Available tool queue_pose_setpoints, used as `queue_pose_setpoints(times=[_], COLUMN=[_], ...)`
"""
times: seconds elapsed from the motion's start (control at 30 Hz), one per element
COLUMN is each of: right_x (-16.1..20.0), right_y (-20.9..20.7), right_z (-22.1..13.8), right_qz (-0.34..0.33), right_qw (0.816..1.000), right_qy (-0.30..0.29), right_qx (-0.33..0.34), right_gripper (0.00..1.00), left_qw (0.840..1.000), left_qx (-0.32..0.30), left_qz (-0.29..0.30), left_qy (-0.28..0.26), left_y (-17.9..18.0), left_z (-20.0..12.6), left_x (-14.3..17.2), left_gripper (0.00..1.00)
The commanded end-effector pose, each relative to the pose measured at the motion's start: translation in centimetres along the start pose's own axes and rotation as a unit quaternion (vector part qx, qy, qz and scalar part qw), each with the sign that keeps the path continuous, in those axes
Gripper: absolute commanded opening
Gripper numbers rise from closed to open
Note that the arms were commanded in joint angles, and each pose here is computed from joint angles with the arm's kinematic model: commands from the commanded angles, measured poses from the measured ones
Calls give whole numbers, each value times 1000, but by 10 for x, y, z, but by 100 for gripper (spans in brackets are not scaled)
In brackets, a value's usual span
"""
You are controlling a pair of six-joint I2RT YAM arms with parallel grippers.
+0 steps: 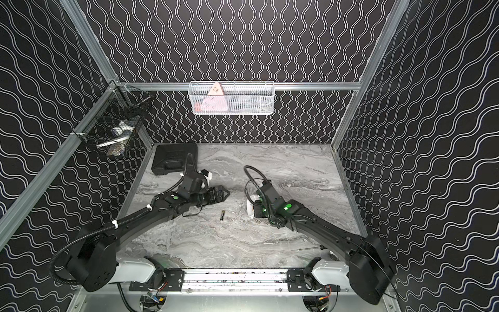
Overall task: Insert the battery into the alarm
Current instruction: Adjust the alarm at the center of the board.
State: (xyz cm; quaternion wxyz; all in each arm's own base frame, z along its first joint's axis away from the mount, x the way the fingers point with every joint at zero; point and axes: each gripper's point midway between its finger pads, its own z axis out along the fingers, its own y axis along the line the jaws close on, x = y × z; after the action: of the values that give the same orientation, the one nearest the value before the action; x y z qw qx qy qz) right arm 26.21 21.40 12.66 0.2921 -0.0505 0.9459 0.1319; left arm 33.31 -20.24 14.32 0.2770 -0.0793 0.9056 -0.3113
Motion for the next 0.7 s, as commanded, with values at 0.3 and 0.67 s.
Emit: queue_pose_setpoints(times=[0.3, 0.67], right_x=[-24, -6], right_y=[-6, 13], right_z=[-4, 26], right_qz=[-258, -374], right_qw=[919, 859], right_qy=[-42, -37], right_qx=[295, 347], right_gripper=[35, 35], left_qw=[996, 993], left_qx=[-63, -103], left_qz=[-55, -43], left_qy=[-28, -42], left_y=[40, 53], left_z=[-42, -56], left_x=[-28, -39], left_gripper=[99, 99])
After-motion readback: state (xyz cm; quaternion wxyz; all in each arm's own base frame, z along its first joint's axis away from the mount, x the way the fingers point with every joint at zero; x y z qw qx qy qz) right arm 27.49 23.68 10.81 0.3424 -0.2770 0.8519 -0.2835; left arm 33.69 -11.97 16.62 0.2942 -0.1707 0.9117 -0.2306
